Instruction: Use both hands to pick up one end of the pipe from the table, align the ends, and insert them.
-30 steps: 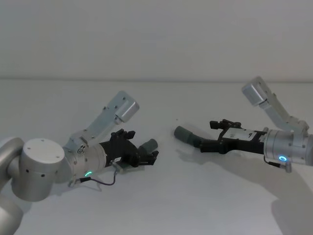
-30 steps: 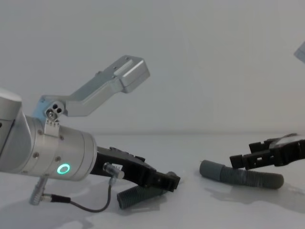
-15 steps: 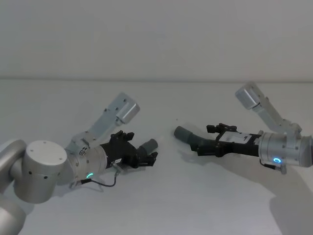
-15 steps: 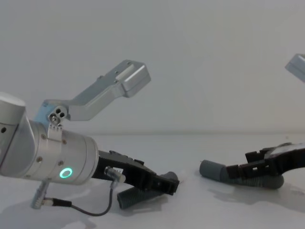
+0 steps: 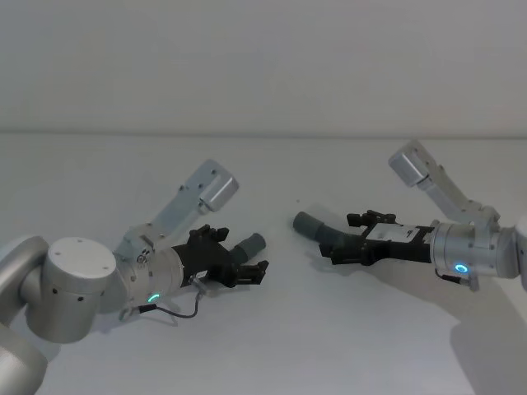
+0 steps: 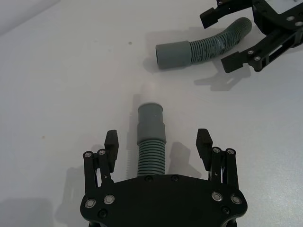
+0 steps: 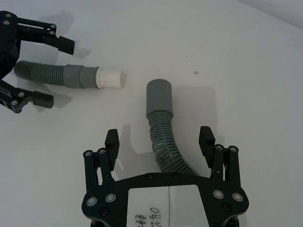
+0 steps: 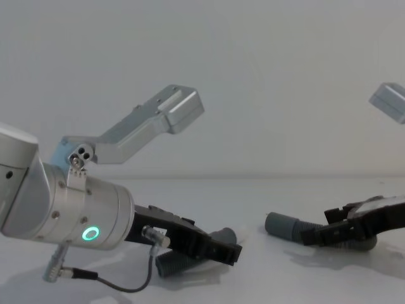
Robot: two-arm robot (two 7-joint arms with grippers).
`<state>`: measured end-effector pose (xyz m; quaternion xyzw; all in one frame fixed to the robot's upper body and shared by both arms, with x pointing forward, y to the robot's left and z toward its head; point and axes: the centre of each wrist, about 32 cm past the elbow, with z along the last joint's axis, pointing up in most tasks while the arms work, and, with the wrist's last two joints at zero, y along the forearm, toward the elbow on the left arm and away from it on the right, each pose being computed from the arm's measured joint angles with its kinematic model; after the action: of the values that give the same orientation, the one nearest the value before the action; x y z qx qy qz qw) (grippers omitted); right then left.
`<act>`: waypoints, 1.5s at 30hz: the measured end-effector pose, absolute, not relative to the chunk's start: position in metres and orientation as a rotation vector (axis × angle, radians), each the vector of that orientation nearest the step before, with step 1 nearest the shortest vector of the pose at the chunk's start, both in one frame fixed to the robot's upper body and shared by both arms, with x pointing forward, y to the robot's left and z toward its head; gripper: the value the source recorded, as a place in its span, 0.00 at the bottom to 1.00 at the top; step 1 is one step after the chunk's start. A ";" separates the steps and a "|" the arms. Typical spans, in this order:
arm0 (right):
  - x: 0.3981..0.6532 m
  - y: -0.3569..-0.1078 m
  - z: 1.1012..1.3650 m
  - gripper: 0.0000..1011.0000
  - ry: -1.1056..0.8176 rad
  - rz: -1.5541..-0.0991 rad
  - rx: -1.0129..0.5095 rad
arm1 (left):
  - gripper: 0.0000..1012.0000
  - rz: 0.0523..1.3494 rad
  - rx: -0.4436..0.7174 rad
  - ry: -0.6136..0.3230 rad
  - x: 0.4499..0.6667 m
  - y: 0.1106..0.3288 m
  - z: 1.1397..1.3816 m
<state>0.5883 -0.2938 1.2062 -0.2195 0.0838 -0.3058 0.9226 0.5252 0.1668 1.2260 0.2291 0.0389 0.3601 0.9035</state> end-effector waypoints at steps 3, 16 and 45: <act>0.589 -0.293 1.206 0.99 0.170 -0.627 -0.453 | 0.99 0.741 0.476 0.085 0.525 0.167 1.226; 0.594 -0.291 1.207 0.99 0.164 -0.621 -0.469 | 0.99 0.738 0.498 0.098 0.525 0.167 1.226; 0.596 -0.290 1.206 0.98 0.183 -0.618 -0.488 | 0.99 0.762 0.539 0.106 0.528 0.170 1.224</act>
<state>0.5963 -0.2902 1.2059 -0.2373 0.0892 -0.3007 0.9194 0.5277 0.1699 1.2239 0.2597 0.0511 0.3670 0.8918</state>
